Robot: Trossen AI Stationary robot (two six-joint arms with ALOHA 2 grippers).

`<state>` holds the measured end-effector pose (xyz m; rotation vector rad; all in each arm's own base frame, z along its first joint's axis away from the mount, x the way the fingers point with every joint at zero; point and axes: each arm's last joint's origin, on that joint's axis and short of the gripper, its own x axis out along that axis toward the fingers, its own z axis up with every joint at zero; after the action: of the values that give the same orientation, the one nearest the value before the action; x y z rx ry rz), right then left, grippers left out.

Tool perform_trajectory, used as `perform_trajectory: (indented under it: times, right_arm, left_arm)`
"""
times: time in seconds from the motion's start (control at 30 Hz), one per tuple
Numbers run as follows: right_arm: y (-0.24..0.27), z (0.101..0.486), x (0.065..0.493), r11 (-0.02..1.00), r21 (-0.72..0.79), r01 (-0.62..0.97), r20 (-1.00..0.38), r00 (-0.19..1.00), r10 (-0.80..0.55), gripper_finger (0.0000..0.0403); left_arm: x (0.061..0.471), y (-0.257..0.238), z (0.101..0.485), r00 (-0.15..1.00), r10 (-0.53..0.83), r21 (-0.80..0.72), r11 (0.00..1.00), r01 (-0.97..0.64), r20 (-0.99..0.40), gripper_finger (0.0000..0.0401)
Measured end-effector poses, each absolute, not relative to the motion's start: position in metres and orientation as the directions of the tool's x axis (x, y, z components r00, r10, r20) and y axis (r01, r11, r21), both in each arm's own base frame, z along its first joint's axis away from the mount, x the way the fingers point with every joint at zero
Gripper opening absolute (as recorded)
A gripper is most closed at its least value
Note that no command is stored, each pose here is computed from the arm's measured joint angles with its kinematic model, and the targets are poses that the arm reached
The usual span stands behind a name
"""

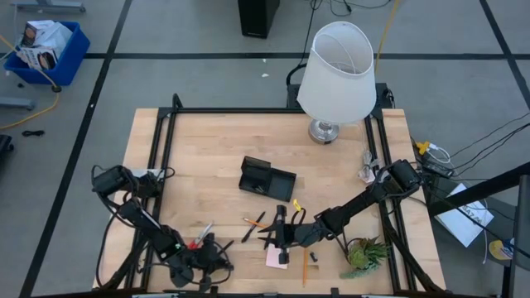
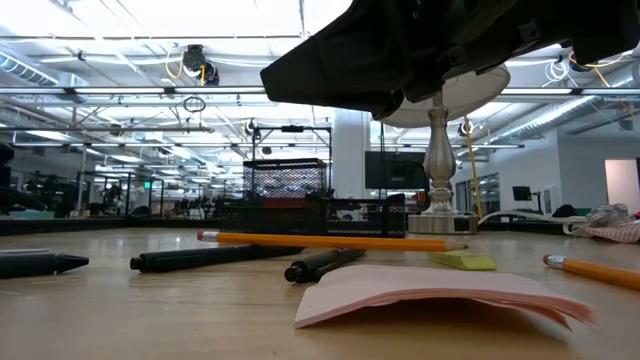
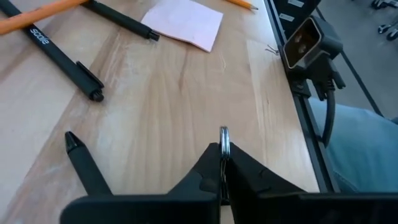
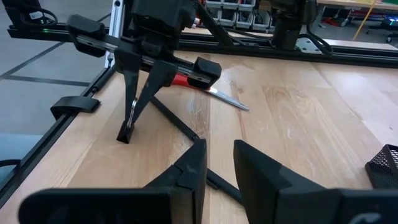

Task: Pick and place office supplies into organizer
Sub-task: Put the black binder clip into the black desk organizer

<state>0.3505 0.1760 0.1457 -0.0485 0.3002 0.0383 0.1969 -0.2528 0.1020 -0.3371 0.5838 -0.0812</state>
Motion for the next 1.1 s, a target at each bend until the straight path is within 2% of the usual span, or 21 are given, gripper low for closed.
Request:
perform_trajectory:
  times: [0.17, 0.37, 0.47, 0.6, 0.8, 1.0, 1.1]
  right_arm:
    - [0.176, 0.146, 0.351, 0.998, -0.042, -0.045, -0.296, 0.955, 0.03, 0.0073]
    - [0.176, 0.146, 0.351, 0.998, -0.042, -0.045, -0.296, 0.955, 0.03, 0.0073]
    - [0.176, 0.146, 0.351, 0.998, -0.042, -0.044, -0.296, 0.955, 0.03, 0.0073]
    - [0.176, 0.146, 0.351, 0.998, -0.045, -0.043, -0.295, 0.955, 0.028, 0.0073]
    - [0.174, 0.147, 0.351, 0.996, -0.08, 0.029, -0.276, 0.96, -0.051, 0.0073]
    - [0.175, 0.146, 0.349, 0.993, -0.108, 0.045, -0.28, 0.957, -0.074, 0.0073]
    - [0.176, 0.146, 0.349, 0.993, -0.11, 0.045, -0.278, 0.958, -0.074, 0.0073]
  left_arm:
    - [0.201, -0.249, 0.102, 0.836, -0.154, -0.301, 0.954, -0.014, -0.527, 0.0033]
    - [0.216, -0.236, 0.105, 0.861, -0.067, -0.255, 0.964, -0.074, -0.504, 0.0008]
    - [0.224, -0.227, 0.11, 0.869, -0.038, -0.251, 0.963, -0.101, -0.493, 0.0017]
    - [0.234, -0.216, 0.123, 0.884, -0.009, -0.239, 0.964, -0.117, -0.467, 0.0031]
    - [0.246, -0.189, 0.151, 0.895, 0.065, -0.14, 0.98, -0.141, -0.441, 0.0008]
    - [0.248, -0.156, 0.177, 0.876, 0.194, -0.042, 0.971, -0.236, -0.442, 0.0023]
    - [0.249, -0.139, 0.188, 0.864, 0.244, -0.026, 0.959, -0.284, -0.44, 0.0012]
